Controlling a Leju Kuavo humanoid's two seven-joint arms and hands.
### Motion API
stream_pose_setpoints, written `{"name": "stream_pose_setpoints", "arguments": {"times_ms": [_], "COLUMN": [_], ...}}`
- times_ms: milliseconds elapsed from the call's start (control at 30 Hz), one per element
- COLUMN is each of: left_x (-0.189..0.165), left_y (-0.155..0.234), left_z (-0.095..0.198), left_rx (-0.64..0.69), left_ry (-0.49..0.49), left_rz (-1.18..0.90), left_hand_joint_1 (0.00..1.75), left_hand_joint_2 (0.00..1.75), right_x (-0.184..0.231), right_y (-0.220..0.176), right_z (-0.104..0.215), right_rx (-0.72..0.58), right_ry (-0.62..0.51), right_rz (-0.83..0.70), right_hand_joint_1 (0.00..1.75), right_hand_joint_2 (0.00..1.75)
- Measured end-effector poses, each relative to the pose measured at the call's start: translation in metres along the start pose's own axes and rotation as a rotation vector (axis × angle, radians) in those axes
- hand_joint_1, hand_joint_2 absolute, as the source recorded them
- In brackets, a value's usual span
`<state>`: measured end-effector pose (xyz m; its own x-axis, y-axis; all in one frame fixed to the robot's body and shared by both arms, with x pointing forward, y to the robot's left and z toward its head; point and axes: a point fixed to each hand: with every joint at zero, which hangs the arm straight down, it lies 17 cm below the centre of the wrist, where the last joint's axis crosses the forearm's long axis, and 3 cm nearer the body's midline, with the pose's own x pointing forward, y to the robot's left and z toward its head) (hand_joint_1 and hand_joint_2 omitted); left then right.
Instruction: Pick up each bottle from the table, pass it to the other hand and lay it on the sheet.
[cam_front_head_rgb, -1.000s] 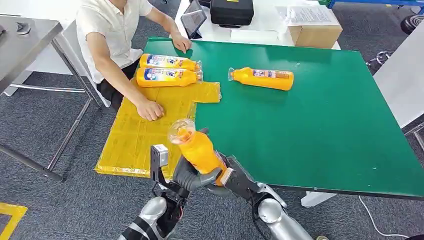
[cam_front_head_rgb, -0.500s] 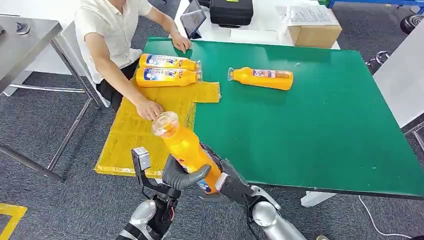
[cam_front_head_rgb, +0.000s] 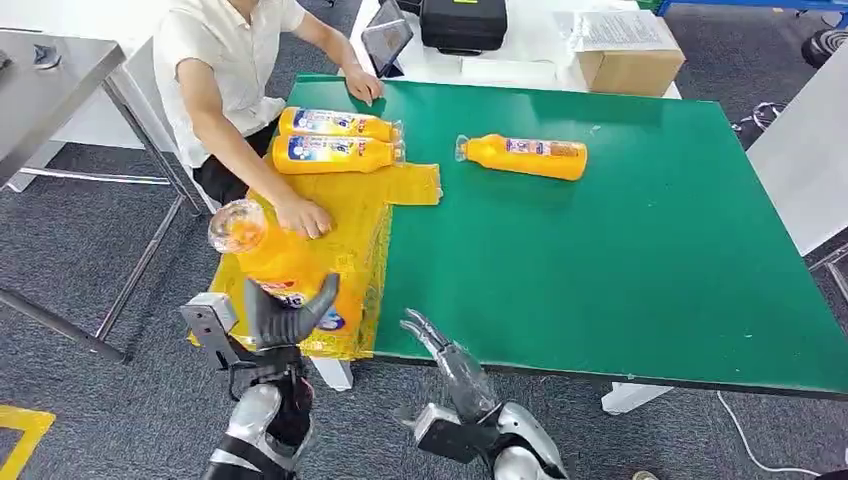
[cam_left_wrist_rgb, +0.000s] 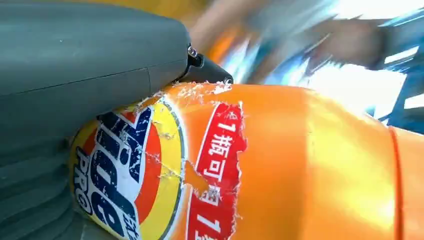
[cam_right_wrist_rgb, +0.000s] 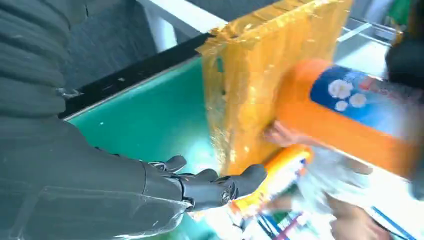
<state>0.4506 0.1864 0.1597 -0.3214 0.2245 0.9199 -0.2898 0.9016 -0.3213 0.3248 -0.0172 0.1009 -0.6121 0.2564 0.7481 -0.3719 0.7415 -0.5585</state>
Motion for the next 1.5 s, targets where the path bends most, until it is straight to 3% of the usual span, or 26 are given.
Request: {"name": "stream_pose_setpoints", "arguments": {"times_ms": [33, 100, 200, 233, 333, 433, 600, 833, 900, 933, 1033, 1200, 1500], "left_x": [0.007, 0.003, -0.039, -0.048, -0.071, -0.079, -0.104, -0.121, -0.122, -0.124, -0.130, -0.151, -0.156], "left_y": [-0.008, -0.036, -0.060, -0.060, -0.045, -0.036, -0.038, -0.025, -0.020, -0.018, -0.010, 0.007, 0.009], "left_z": [-0.004, -0.008, -0.002, -0.001, -0.009, -0.013, -0.013, -0.047, -0.058, -0.061, -0.070, -0.058, -0.059], "left_rx": [-0.043, -0.185, -0.407, -0.442, -0.446, -0.439, -0.545, -0.625, -0.620, -0.620, -0.631, -0.669, -0.739], "left_ry": [-0.101, -0.209, -0.269, -0.274, -0.176, -0.139, -0.053, 0.086, 0.142, 0.171, 0.258, 0.395, 0.463], "left_rz": [-0.208, -0.531, -0.959, -1.018, -1.025, -1.032, -1.082, -1.098, -1.058, -1.040, -1.010, -0.992, -0.988], "left_hand_joint_1": [1.75, 1.75, 1.75, 1.75, 1.75, 1.75, 1.75, 1.75, 0.35, 0.00, 0.00, 0.00, 0.00], "left_hand_joint_2": [1.75, 1.75, 1.75, 1.75, 1.75, 1.75, 1.75, 1.75, 1.75, 1.75, 1.75, 1.75, 1.75], "right_x": [0.006, 0.019, 0.033, 0.035, 0.041, 0.044, 0.048, 0.052, 0.050, 0.049, 0.049, 0.049, 0.050], "right_y": [-0.001, -0.005, -0.015, -0.018, -0.024, -0.027, -0.040, -0.056, -0.060, -0.061, -0.063, -0.064, -0.067], "right_z": [-0.001, -0.006, -0.016, -0.018, -0.023, -0.026, -0.030, -0.036, -0.036, -0.036, -0.035, -0.035, -0.037], "right_rx": [-0.015, -0.054, -0.108, -0.118, -0.145, -0.156, -0.219, -0.320, -0.341, -0.348, -0.357, -0.367, -0.365], "right_ry": [-0.025, -0.073, -0.112, -0.115, -0.131, -0.136, -0.142, -0.127, -0.119, -0.116, -0.111, -0.109, -0.120], "right_rz": [0.009, 0.006, -0.012, -0.016, -0.022, -0.024, -0.053, -0.122, -0.133, -0.138, -0.151, -0.156, -0.153], "right_hand_joint_1": [0.00, 0.00, 0.00, 0.00, 0.00, 0.00, 0.00, 0.00, 0.00, 0.00, 0.00, 0.00, 0.00], "right_hand_joint_2": [1.75, 1.75, 1.75, 1.75, 1.75, 1.75, 1.75, 1.75, 1.75, 1.75, 1.75, 1.75, 1.75]}}
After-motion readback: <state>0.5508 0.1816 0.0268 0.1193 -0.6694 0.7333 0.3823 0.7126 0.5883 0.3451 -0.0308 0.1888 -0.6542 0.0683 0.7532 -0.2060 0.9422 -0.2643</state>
